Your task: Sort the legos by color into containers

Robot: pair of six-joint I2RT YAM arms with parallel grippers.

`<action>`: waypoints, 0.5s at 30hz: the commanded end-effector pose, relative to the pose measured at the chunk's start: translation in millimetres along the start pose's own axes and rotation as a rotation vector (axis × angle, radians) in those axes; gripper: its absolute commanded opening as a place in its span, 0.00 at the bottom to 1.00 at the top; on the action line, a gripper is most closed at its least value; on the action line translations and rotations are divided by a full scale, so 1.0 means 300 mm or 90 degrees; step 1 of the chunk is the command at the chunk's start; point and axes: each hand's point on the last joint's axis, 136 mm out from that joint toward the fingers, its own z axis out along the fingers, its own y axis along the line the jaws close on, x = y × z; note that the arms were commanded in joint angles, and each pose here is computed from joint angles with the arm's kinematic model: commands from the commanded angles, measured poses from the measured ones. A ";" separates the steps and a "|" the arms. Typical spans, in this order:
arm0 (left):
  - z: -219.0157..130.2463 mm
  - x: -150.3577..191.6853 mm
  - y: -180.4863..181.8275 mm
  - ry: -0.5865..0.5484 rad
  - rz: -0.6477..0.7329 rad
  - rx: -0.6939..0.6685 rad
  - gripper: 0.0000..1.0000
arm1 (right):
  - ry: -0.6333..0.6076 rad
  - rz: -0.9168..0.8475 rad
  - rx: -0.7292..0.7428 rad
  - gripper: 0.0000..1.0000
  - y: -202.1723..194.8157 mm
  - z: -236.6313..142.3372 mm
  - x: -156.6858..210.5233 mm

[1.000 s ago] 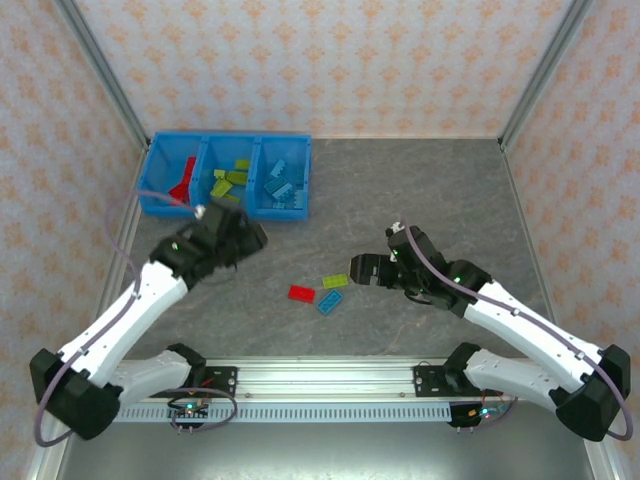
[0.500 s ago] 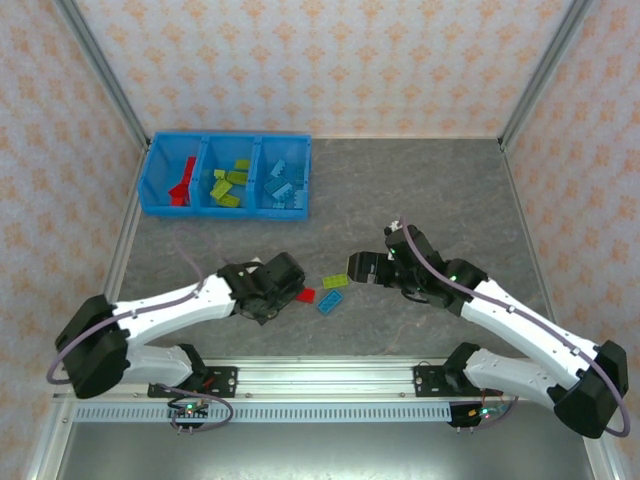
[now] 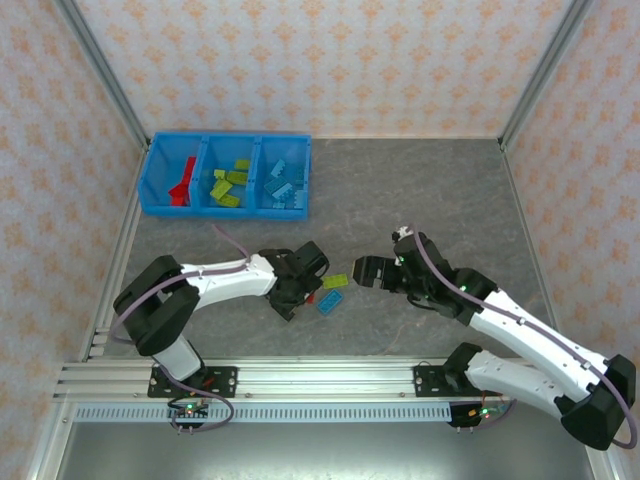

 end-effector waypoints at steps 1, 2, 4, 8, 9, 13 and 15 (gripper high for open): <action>0.018 -0.030 -0.009 0.004 -0.001 -0.021 0.69 | -0.016 0.017 0.004 0.99 -0.015 -0.001 -0.003; 0.019 -0.035 -0.009 0.003 0.002 -0.026 0.65 | -0.016 0.018 0.006 0.99 -0.017 -0.001 -0.001; 0.024 -0.041 0.002 -0.002 0.008 -0.035 0.58 | -0.014 0.019 0.009 0.99 -0.022 -0.002 0.002; 0.037 -0.048 0.035 0.010 0.012 -0.051 0.42 | -0.010 0.021 0.004 0.99 -0.019 0.004 0.008; 0.039 -0.049 0.045 0.014 0.013 -0.055 0.38 | -0.006 0.021 -0.004 0.99 -0.011 0.006 0.010; 0.009 -0.062 0.046 0.013 0.039 -0.039 0.25 | 0.037 0.000 -0.075 1.00 0.061 0.024 0.042; -0.045 -0.089 0.021 -0.010 0.064 -0.010 0.23 | 0.055 -0.005 -0.096 0.99 0.085 0.031 0.057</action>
